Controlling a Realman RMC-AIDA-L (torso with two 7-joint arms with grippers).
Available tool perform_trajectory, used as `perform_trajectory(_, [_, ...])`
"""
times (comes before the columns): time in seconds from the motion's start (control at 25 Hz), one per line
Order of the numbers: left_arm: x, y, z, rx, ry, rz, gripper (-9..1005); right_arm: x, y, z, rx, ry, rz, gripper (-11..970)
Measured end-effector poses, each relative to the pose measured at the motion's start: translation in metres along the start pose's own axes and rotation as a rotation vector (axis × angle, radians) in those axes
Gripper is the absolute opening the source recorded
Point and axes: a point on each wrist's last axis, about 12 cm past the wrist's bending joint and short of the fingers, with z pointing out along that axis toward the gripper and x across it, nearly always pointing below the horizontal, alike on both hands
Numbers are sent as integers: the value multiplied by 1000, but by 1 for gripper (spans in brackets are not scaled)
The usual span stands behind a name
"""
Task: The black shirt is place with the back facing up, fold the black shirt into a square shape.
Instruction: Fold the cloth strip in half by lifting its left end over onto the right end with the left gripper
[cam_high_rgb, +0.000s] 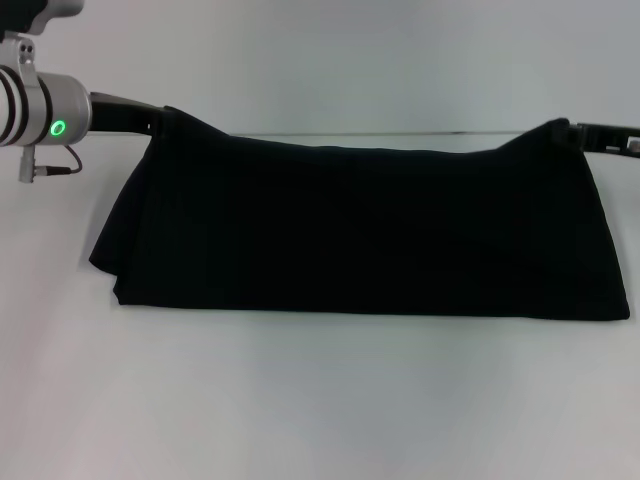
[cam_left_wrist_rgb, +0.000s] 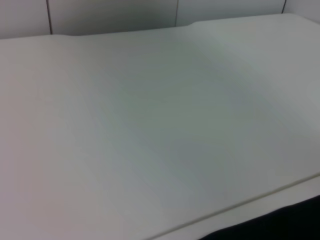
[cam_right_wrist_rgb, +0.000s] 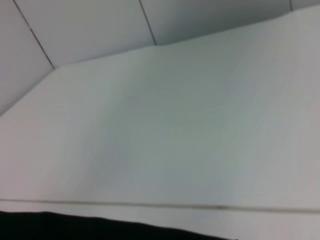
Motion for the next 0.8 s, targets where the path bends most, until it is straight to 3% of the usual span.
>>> perform_trajectory(0.36, [-13,2,-4,-13,-24,6,-1,-22,3,-5,-13,-52,1,66])
perform_trajectory(0.8, [0,4,6,-74,-18,-7,-2,-10,-2,7,90,-14,-1,66])
